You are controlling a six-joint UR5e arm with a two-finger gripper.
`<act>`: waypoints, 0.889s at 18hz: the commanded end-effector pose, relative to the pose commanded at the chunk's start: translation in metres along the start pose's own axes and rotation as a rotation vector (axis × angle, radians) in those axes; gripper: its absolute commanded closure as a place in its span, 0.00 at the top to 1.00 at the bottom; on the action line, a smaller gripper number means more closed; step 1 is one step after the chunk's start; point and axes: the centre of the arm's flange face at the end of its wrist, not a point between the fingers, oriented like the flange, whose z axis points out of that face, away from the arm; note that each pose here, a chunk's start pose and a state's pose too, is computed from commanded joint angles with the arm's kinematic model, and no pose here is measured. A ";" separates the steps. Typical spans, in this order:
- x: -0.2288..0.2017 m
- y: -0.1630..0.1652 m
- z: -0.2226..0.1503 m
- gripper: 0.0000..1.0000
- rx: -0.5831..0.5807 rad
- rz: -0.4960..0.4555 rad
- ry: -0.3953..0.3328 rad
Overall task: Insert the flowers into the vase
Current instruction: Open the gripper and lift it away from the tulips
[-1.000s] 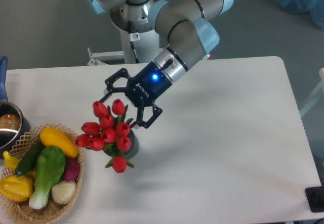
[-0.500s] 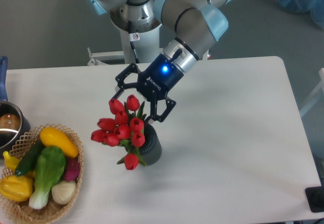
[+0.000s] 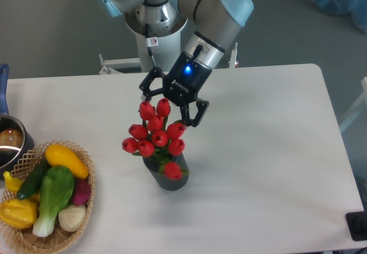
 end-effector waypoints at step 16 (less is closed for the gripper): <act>-0.022 -0.004 -0.060 1.00 -0.171 0.180 -0.214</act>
